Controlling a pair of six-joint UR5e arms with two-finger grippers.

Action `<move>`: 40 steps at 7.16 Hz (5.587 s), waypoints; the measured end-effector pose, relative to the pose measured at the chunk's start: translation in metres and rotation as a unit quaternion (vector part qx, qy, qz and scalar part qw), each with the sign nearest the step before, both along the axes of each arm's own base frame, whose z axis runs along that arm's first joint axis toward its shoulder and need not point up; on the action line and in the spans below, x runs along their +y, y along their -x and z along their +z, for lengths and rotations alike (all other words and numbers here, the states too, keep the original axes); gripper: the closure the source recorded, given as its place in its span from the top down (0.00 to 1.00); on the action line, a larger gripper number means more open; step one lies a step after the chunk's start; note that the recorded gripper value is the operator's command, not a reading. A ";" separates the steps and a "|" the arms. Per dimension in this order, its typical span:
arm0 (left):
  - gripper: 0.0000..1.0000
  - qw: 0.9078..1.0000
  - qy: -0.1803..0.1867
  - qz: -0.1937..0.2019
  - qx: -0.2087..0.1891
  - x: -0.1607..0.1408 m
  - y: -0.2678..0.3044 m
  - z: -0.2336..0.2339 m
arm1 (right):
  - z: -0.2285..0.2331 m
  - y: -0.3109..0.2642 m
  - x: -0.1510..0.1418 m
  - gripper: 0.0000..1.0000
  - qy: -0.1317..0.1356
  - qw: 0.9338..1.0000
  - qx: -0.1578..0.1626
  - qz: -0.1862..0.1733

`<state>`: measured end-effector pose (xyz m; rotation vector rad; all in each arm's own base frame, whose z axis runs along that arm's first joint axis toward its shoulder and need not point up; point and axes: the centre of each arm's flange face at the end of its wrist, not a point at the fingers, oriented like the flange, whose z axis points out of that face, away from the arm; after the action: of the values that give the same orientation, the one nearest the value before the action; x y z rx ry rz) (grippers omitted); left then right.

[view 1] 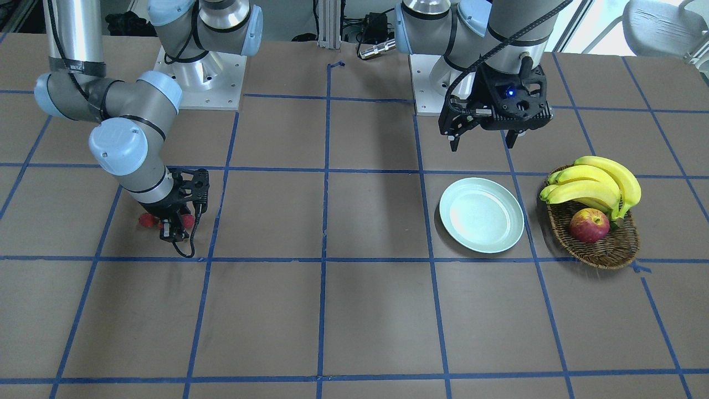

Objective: Collect all strawberries into plate
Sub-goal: 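Grasp the strawberry nearest the plate with the right gripper and lift, then carry the held strawberry with the right gripper toward the plate, then lower the strawberry and open the right gripper short of the plate, then move the right gripper back over the two remaining strawberries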

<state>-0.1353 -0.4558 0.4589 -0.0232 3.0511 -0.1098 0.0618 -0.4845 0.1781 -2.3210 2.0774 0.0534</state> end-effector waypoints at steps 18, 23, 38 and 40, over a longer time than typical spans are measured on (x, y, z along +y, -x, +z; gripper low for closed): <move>1.00 0.998 -0.014 -0.018 0.053 -0.009 0.000 0.016 | 0.028 -0.371 -0.011 0.01 0.079 0.994 -0.046 -0.066; 1.00 0.998 -0.017 -0.017 0.052 -0.008 -0.001 0.013 | 0.005 -0.376 0.001 0.57 0.053 0.995 -0.047 -0.067; 1.00 0.998 -0.028 -0.021 0.053 -0.005 0.003 0.003 | 0.070 -0.079 -0.092 0.93 0.023 0.988 0.014 -0.152; 1.00 0.998 -0.028 -0.021 0.053 -0.005 0.003 0.003 | 0.053 -0.012 -0.091 0.93 0.002 0.993 0.014 -0.121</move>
<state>-0.1386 -0.4604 0.4617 0.0395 3.1605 -0.0254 0.0742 -0.5753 0.2315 -2.0634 2.3558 0.0756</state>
